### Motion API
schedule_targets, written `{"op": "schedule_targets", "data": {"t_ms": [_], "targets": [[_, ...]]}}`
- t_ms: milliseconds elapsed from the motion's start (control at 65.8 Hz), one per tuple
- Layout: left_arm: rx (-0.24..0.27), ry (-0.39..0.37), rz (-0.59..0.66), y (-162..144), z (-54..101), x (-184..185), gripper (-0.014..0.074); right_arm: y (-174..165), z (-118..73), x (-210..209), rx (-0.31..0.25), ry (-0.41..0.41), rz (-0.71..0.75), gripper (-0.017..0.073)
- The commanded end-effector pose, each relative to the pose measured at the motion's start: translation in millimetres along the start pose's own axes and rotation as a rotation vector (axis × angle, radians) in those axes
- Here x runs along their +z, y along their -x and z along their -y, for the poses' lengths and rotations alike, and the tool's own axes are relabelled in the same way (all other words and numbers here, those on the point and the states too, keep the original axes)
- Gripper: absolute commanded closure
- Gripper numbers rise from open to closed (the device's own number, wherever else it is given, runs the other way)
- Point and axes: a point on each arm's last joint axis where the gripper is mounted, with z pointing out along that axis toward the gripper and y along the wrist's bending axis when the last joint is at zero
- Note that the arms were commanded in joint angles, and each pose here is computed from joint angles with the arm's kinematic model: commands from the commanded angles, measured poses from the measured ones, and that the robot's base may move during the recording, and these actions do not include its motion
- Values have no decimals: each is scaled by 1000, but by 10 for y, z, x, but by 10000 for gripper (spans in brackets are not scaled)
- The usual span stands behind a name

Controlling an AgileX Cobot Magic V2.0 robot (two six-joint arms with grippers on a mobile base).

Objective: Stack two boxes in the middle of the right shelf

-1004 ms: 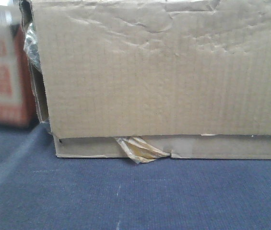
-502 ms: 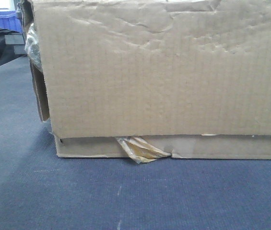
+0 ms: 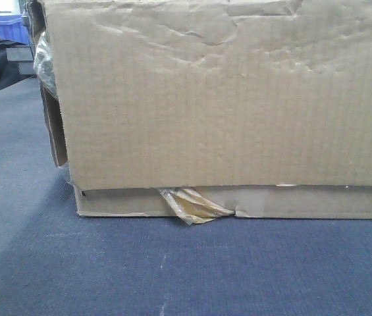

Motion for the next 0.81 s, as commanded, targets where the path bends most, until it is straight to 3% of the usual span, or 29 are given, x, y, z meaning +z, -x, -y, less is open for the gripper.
{"op": "schedule_targets", "data": {"t_ms": [0, 274, 593, 654, 791], "targets": [[-36, -14, -18, -21, 67, 246, 705, 47, -7, 1, -2, 5, 29, -10], [-61, 14, -155, -190, 30, 800, 705, 47, -7, 1, -2, 5, 29, -10], [-63, 17, -176, -226, 20, 920, 699, 47, -7, 1, -2, 5, 29, -10], [-63, 17, -176, -226, 20, 920, 657, 47, -7, 1, -2, 5, 29, -10], [-63, 17, -176, -226, 20, 920, 395, 47, -7, 1, -2, 5, 29, -10]]}}
